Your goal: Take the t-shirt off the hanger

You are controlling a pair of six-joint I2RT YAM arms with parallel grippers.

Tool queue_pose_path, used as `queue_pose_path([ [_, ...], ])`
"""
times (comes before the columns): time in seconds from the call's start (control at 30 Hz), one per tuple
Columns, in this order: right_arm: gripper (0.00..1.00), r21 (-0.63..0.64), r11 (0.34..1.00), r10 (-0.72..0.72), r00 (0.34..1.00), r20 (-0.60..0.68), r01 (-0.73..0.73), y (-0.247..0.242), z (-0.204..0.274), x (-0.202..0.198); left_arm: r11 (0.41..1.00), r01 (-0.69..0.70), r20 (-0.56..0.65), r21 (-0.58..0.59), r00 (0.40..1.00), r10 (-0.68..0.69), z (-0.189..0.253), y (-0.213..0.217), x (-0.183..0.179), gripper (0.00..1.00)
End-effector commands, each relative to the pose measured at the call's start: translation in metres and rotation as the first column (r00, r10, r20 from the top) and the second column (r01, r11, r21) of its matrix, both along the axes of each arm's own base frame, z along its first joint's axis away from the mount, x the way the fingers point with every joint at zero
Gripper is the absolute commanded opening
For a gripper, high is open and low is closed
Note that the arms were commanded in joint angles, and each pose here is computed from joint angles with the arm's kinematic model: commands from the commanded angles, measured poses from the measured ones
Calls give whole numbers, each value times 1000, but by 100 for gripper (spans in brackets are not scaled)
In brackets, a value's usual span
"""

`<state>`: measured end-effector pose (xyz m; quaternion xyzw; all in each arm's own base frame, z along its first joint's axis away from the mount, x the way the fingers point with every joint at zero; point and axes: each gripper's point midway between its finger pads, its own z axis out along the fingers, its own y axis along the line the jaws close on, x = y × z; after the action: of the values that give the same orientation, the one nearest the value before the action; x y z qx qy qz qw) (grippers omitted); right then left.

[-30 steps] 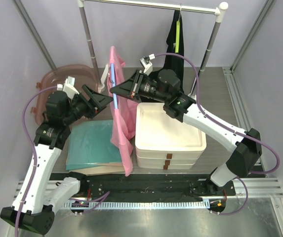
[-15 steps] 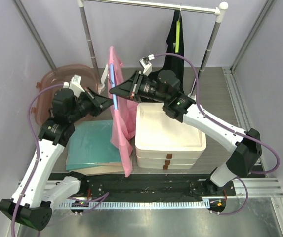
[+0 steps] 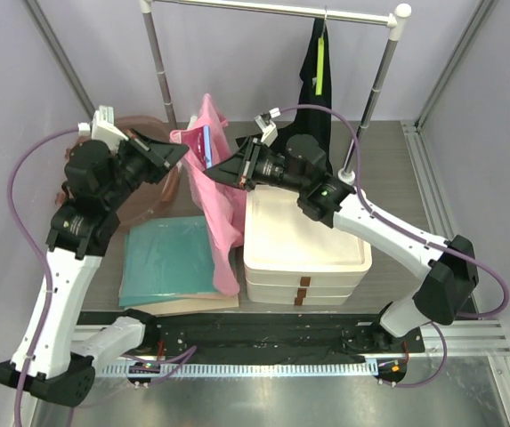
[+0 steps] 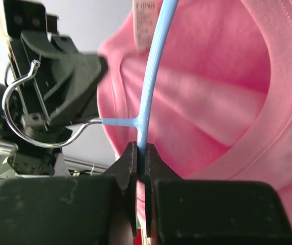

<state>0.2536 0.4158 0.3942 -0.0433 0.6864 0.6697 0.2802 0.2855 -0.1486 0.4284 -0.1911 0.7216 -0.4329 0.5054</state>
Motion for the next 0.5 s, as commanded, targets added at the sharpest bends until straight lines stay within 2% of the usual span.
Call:
queue_pose_path([
  [0.0,1,103,994,26,993,114,-38,-11,46,-27,994,-98,25,56,995,97,14,11,30,0],
  [0.13,1,116,992,25,991,133,-40,-16,54,-34,993,-45,-44,105,998,49,-5,0,44,0],
  [0.23,1,104,994,24,989,145,-40,-17,56,-35,992,-21,-25,125,999,25,-16,-1,35,0],
  [0.33,1,107,993,39,988,149,-55,-17,58,-38,985,-61,16,164,998,59,-18,13,18,24],
  [0.37,1,111,992,48,988,144,-64,-16,58,-39,983,-64,39,173,998,58,-12,16,12,38],
  [0.47,1,119,989,70,987,142,-87,-18,61,-44,972,-33,84,234,996,14,3,14,8,58],
])
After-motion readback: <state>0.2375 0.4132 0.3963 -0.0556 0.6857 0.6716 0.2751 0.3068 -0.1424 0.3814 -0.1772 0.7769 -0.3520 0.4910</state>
